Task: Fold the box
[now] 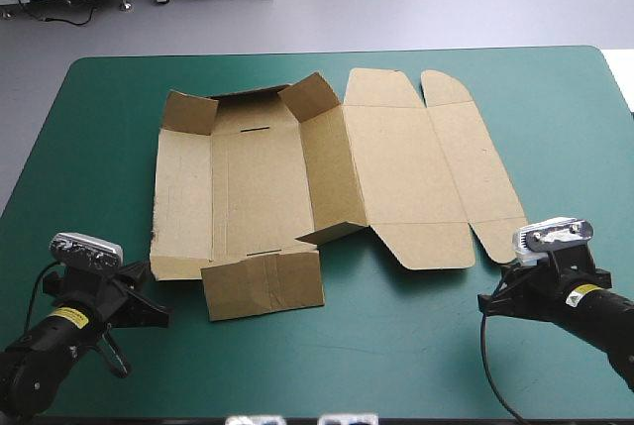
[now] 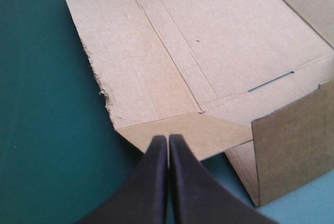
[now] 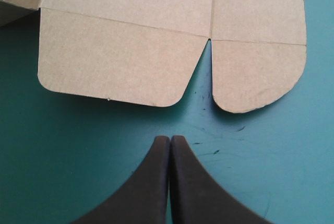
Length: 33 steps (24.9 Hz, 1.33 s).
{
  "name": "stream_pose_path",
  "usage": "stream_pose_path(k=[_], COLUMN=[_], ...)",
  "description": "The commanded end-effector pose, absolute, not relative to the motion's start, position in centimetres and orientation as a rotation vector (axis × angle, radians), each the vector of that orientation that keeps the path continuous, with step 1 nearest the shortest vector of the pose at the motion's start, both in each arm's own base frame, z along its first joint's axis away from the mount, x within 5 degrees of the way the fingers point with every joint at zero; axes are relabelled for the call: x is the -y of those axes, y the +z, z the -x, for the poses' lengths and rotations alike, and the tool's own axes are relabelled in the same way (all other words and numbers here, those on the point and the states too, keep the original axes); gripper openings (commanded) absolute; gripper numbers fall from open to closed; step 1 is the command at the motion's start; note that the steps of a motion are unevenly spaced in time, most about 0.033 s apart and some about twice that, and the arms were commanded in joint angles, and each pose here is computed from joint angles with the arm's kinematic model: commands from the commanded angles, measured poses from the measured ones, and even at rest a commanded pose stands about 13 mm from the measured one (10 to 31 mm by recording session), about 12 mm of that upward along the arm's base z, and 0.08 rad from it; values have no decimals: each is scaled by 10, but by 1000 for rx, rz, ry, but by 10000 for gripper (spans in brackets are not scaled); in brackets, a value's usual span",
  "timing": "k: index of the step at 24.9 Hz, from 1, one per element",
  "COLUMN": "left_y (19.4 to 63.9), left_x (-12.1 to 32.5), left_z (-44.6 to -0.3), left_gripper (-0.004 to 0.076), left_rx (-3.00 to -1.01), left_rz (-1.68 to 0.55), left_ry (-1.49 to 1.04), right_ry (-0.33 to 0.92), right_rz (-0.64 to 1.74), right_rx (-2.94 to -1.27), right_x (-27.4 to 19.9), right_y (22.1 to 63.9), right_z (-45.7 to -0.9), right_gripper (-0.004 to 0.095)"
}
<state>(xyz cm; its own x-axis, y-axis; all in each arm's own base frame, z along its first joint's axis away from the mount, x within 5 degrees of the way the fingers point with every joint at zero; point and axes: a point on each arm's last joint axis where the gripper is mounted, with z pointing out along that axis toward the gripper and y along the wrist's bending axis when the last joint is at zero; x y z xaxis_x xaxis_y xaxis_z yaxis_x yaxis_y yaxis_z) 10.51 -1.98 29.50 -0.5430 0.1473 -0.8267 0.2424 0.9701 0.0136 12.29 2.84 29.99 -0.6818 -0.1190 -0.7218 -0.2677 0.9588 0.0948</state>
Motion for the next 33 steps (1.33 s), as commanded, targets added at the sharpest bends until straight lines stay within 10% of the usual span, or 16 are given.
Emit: stream_pose_path(k=[1, 28, 33], left_y=[305, 312, 350], left_x=[23, 27, 34], left_z=[-107, -119, -158], left_gripper=[-6, 4, 286], left_rx=[-2106, -2246, -2246], left_rz=[-248, -64, -50], left_ry=[-177, -329, -391], right_ry=[262, 278, 281], right_rz=[277, 240, 245], right_rx=[-2291, -2337, -2384], right_x=[-30, -30, -32], right_y=[308, 305, 313], right_z=[-123, -130, -152], right_gripper=[-6, -6, -6])
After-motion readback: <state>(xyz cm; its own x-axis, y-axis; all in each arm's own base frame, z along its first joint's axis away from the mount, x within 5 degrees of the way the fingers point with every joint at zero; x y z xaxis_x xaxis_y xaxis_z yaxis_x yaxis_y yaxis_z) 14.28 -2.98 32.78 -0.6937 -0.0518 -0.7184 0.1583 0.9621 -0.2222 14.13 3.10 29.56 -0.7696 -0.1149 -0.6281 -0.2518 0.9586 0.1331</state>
